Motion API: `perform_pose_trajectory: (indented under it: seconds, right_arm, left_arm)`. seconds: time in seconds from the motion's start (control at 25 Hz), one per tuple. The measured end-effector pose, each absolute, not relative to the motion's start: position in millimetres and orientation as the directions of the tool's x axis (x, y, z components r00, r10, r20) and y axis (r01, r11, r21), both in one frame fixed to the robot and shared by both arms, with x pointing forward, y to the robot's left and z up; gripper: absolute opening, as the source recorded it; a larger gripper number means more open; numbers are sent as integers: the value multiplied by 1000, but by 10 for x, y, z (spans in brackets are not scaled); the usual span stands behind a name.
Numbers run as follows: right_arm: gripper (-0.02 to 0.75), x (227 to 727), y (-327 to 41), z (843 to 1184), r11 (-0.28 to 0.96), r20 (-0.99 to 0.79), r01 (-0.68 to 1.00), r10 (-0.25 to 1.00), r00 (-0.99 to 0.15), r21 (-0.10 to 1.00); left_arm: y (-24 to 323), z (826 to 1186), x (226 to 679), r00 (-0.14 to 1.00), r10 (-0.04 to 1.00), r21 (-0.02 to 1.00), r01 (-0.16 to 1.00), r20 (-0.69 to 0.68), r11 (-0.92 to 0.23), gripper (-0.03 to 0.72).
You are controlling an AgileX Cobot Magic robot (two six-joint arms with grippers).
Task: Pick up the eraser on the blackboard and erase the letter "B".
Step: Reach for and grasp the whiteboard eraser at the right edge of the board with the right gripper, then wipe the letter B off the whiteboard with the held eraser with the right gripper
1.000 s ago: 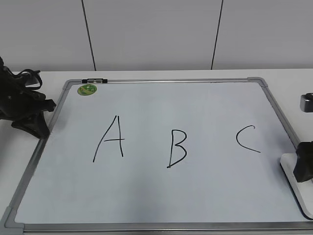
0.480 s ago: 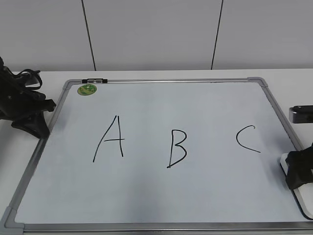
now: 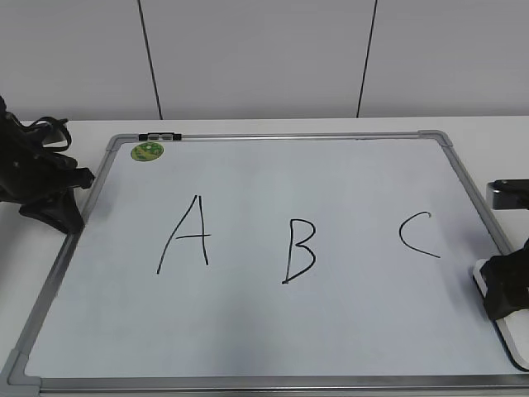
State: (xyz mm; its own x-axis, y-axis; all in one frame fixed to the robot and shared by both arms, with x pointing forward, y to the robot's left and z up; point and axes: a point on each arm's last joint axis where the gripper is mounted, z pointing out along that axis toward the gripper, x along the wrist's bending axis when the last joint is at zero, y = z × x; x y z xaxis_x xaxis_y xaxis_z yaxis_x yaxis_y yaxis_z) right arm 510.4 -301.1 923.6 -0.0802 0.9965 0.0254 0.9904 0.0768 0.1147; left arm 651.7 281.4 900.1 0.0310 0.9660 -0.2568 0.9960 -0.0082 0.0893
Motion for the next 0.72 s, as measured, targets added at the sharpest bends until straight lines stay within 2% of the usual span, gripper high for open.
perform_pose_trajectory:
  seconds: [0.24,0.52,0.72]
  right_arm:
    - [543,5140,-3008,9288,78,31,993,996,-81,91]
    - [543,5312,-2984,9607,69,67,996,995,-72,47]
    - [543,5472,-2822,9882,113,83,990,989,-120,85]
  left_arm:
    - [2814,9001,6517,31,966,89,996,-257,-8,34]
    - [2814,9001,6517,31,966,89,996,-257,-8,34]
    - [2814,9001,6517,31,966,88,996,-257,-8,34]
